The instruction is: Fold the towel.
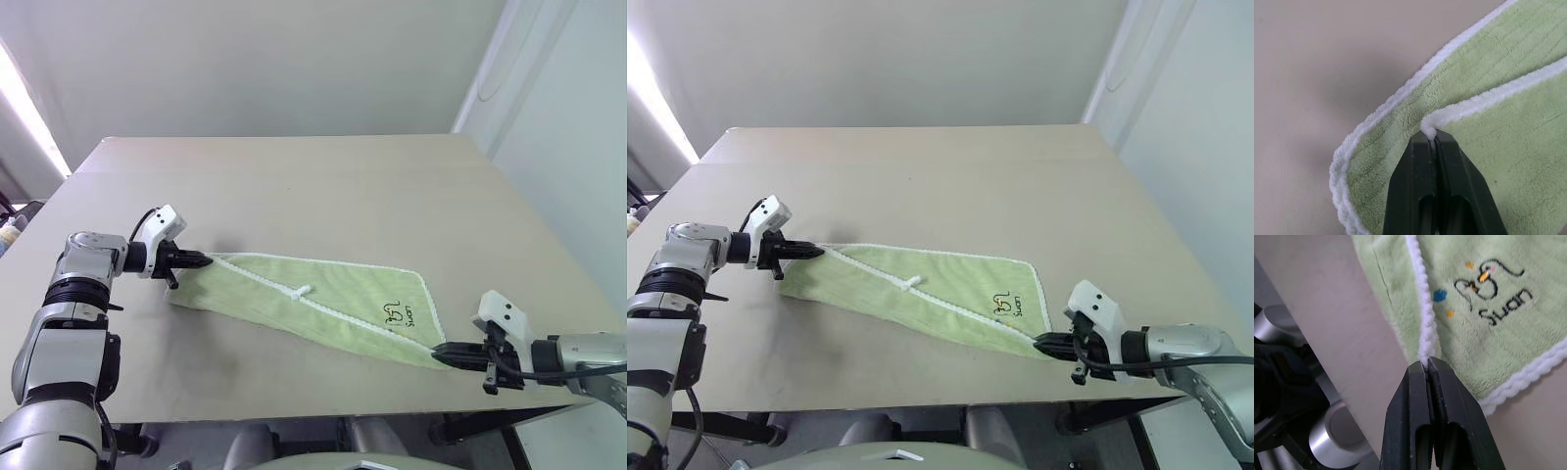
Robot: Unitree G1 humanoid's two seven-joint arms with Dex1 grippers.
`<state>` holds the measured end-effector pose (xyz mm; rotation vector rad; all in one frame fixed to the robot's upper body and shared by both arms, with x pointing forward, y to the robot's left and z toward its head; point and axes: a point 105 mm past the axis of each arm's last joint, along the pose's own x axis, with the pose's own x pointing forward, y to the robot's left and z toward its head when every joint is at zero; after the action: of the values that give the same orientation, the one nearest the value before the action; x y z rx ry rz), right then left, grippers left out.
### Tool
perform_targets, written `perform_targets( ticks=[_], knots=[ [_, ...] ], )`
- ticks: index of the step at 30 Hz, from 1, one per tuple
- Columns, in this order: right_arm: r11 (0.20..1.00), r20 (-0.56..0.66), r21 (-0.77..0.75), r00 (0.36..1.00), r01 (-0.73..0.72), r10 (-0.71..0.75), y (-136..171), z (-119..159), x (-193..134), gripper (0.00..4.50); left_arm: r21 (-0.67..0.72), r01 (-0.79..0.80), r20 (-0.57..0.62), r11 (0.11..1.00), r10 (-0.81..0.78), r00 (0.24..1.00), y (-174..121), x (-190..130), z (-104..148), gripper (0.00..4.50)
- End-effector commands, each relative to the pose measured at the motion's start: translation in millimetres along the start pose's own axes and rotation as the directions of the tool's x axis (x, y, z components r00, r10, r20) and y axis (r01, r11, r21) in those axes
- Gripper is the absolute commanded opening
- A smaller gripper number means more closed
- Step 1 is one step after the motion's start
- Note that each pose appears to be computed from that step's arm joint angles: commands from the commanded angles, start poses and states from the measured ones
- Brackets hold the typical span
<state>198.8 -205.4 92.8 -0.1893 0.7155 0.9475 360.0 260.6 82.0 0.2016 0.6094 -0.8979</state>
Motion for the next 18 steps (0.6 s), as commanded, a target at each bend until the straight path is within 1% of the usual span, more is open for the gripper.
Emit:
perform_targets(
  ticks=[1, 3, 4, 5, 6, 7, 8, 10, 12, 13, 14, 16, 18],
  knots=[
    [0.993, 0.172, -0.046, 0.980, 0.109, -0.099, -25.6, 45.7, -23.7, 0.02, 0.005, -0.067, 0.150, 0.998, 0.065, 0.986, 11.7, -18.1, 39.2, 0.00],
    [0.985, 0.249, -0.063, 0.958, 0.163, -0.142, -38.4, 68.0, -35.2, 0.02, 0.005, -0.093, 0.202, 0.996, 0.090, 0.975, 15.5, -23.4, 53.8, 0.00],
    [0.976, 0.305, -0.072, 0.936, 0.205, -0.174, -46.4, 83.4, -42.4, 0.02, 0.002, -0.121, 0.243, 0.993, 0.117, 0.963, 19.1, -26.3, 64.9, 0.00],
    [0.962, 0.364, -0.072, 0.905, 0.264, -0.221, -56.7, 99.3, -50.1, 0.02, -0.004, -0.152, 0.290, 0.988, 0.146, 0.946, 22.6, -29.0, 77.5, 0.00],
    [0.941, 0.431, -0.056, 0.858, 0.334, -0.279, -69.7, 117.3, -58.8, 0.02, -0.011, -0.191, 0.347, 0.981, 0.183, 0.920, 26.8, -32.2, 92.6, 0.00],
    [0.923, 0.486, -0.040, 0.815, 0.383, -0.317, -79.4, 132.9, -66.1, 0.02, -0.023, -0.229, 0.397, 0.973, 0.219, 0.891, 30.7, -35.4, 106.3, 0.00],
    [0.910, 0.519, -0.029, 0.785, 0.413, -0.339, -85.7, 143.8, -70.8, 0.02, -0.035, -0.260, 0.433, 0.965, 0.249, 0.866, 33.9, -37.9, 116.3, 0.00],
    [0.875, 0.576, -0.028, 0.723, 0.484, -0.382, -96.9, 167.1, -77.4, 0.02, -0.076, -0.351, 0.528, 0.933, 0.336, 0.780, 42.1, -46.1, 144.3, 0.00],
    [0.845, 0.615, -0.020, 0.673, 0.535, -0.411, -106.1, 184.8, -80.1, 0.02, -0.123, -0.430, 0.596, 0.894, 0.413, 0.689, 48.4, -53.6, 167.8, 0.00],
    [0.837, 0.628, -0.017, 0.657, 0.547, -0.417, -109.2, 190.6, -80.1, 0.02, -0.138, -0.460, 0.609, 0.877, 0.441, 0.659, 50.5, -55.5, 174.5, 0.00],
    [0.821, 0.642, -0.012, 0.634, 0.571, -0.432, -114.7, 197.8, -79.7, 0.02, -0.150, -0.511, 0.630, 0.846, 0.480, 0.610, 53.3, -60.6, 184.1, 0.00],
    [0.797, 0.661, -0.007, 0.601, 0.604, -0.449, -122.6, 208.1, -78.5, 0.02, -0.185, -0.574, 0.654, 0.797, 0.536, 0.534, 57.6, -69.5, 195.6, 0.00],
    [0.758, 0.699, 0.015, 0.536, 0.652, -0.474, -132.7, 221.9, -81.5, 0.02, -0.217, -0.611, 0.674, 0.761, 0.570, 0.470, 60.2, -79.8, 204.8, 0.00]
  ],
)
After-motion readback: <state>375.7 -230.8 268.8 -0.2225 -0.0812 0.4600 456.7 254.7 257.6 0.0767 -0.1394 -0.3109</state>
